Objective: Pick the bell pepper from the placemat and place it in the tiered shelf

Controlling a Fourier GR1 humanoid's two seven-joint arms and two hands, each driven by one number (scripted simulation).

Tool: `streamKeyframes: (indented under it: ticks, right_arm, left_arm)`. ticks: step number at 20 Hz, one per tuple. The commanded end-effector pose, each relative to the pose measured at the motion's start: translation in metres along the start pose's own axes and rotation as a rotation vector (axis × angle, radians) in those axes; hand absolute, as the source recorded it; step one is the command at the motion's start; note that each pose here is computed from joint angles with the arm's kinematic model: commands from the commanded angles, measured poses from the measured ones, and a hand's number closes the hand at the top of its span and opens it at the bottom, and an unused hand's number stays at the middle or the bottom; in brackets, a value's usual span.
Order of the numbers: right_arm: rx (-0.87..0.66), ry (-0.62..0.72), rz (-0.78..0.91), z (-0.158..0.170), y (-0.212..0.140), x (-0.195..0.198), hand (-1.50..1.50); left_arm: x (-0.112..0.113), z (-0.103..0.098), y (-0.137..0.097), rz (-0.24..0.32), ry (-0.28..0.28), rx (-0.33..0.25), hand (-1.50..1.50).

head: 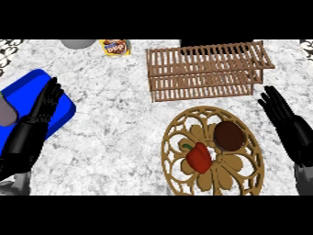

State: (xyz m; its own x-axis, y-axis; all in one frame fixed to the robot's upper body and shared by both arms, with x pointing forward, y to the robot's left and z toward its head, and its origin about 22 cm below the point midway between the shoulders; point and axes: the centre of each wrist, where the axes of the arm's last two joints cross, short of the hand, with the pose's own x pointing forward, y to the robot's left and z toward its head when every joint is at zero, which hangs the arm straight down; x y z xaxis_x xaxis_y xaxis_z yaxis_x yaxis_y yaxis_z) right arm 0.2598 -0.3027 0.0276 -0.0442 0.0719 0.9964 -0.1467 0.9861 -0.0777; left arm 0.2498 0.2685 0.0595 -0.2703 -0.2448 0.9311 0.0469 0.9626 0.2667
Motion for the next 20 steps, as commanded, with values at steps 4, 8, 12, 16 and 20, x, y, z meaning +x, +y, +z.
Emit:
streamKeyframes:
  ticks: [4, 8, 12, 16, 20]
  right_arm:
    - [0.169, -0.046, 0.069, -0.054, 0.019, 0.049, -1.50]
    - [0.027, -0.002, -0.761, -0.034, 0.088, -0.012, 1.50]
    - [-0.262, -0.063, 0.383, -0.031, 0.011, 0.007, 1.50]
    - [-0.395, -0.144, 0.199, -0.024, 0.047, -0.038, -1.50]
    - [-0.259, -0.252, 0.066, -0.022, 0.009, -0.033, -1.50]
  left_arm:
    - [-0.018, -0.014, -0.022, -0.018, 0.110, -0.020, 0.00]
    - [-0.022, -0.003, -0.023, 0.039, 0.163, -0.008, 0.00]
    - [-0.031, -0.005, -0.025, 0.027, 0.233, -0.030, 0.00]
    - [-0.039, -0.011, -0.049, 0.028, 0.234, -0.034, 0.00]
    - [-0.030, -0.032, -0.063, 0.043, 0.248, -0.045, 0.00]
